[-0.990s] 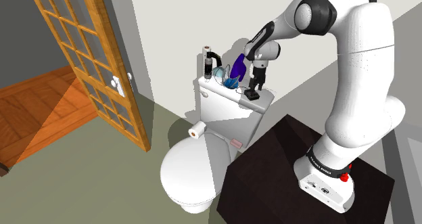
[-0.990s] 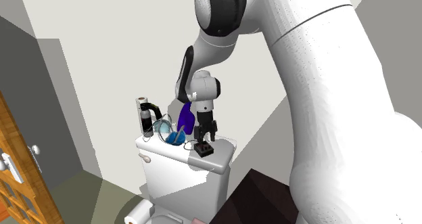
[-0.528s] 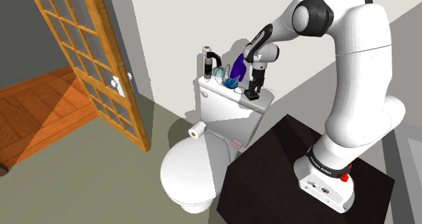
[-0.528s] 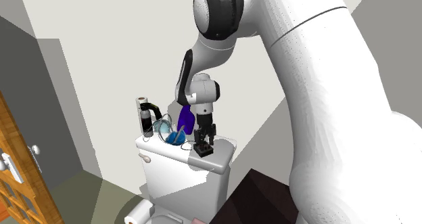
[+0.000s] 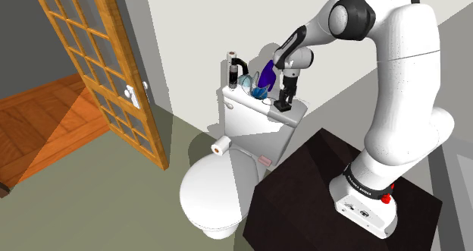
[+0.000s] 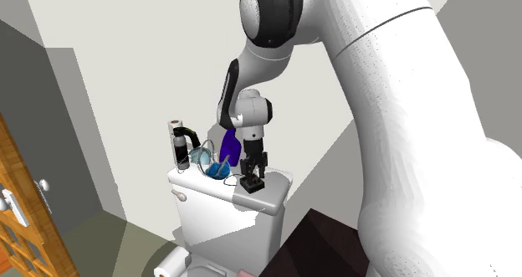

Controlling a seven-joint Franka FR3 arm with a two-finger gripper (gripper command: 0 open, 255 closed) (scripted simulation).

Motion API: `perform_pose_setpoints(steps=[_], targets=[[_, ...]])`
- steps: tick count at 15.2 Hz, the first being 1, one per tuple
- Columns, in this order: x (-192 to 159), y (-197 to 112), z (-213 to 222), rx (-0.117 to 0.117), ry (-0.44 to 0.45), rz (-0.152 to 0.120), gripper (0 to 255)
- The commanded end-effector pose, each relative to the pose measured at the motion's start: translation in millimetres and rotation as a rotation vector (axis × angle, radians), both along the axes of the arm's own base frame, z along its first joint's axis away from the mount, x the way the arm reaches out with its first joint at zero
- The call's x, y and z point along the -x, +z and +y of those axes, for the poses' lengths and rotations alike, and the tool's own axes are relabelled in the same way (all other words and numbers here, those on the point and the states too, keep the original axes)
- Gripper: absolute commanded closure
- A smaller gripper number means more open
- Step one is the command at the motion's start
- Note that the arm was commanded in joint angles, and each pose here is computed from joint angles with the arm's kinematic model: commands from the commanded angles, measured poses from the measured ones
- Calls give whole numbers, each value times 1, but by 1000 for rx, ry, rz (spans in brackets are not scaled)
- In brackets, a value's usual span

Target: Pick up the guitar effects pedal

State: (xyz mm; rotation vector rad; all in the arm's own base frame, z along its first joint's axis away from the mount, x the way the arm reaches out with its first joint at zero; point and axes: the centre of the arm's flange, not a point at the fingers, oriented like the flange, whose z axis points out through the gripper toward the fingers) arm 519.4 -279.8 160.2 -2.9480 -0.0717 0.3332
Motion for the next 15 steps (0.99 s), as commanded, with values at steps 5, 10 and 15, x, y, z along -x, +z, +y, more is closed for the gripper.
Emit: perform_pose_setpoints(steps=[5, 10, 15], targets=[[0, 30, 0, 0, 0, 0, 255], [0, 57, 0, 0, 0, 0, 255], [0, 73, 0, 0, 0, 0, 255]])
